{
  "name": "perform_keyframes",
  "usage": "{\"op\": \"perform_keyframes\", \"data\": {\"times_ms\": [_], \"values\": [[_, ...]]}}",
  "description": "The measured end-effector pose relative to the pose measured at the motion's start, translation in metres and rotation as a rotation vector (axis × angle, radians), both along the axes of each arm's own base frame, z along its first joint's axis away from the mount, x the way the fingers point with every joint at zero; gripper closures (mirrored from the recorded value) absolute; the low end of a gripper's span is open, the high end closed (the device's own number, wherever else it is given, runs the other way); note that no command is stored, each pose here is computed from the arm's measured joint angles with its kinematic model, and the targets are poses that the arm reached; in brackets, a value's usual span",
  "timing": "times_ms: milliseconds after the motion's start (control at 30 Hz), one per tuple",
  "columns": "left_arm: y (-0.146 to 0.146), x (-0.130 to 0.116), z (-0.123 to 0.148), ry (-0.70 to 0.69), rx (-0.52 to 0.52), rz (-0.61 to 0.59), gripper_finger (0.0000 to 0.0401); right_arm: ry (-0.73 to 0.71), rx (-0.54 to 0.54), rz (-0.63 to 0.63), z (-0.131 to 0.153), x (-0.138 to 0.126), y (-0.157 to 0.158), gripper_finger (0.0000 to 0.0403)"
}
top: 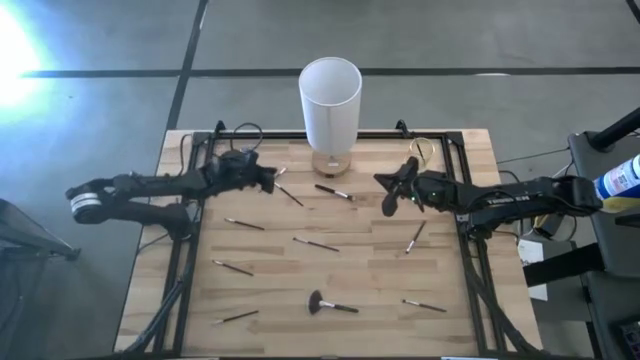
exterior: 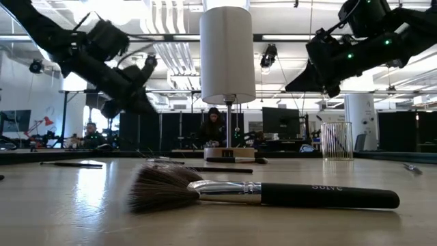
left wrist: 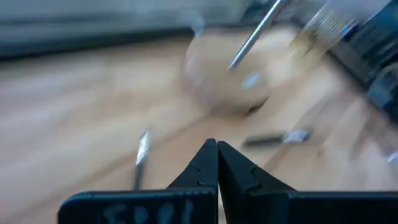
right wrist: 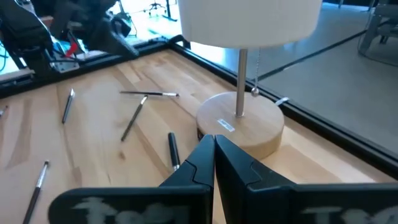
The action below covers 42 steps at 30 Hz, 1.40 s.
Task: Pick & Place Makeup Brushes
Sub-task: Put the eyeshadow brush into the makeup brush holder
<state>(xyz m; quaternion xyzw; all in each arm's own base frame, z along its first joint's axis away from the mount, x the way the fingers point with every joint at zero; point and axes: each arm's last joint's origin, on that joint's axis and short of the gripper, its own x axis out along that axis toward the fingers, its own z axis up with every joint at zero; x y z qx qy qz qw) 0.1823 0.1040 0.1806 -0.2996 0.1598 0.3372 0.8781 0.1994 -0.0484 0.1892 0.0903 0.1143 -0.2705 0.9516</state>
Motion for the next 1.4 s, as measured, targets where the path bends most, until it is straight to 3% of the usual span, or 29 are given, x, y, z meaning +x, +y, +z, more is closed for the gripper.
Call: {"op": "perform_keyframes", "data": {"times_ms": [400,633,1067,1300,1400], "values": [[0.004,0.002,-0.018,0.492,-0.1,-0.083,0.0311,0.018,-0.025,0.009,-0.005,0.005,-0.001,0.0394],[0.014,-0.005,-0.032,0.562,-0.134,-0.039,0.0302,0.02,-0.025,0.01,-0.005,0.005,-0.001,0.0394],[0.022,-0.015,-0.054,0.617,-0.192,-0.04,0.0308,0.02,-0.024,0.01,-0.005,0.005,-0.001,0.0394],[0.019,-0.02,-0.066,0.663,-0.219,-0.059,0.039,0.02,-0.024,0.01,-0.005,0.005,-0.001,0.0394],[0.015,-0.024,-0.071,0.664,-0.236,-0.066,0.0396,0.02,-0.024,0.01,-0.005,0.005,-0.001,0.0394]]}}
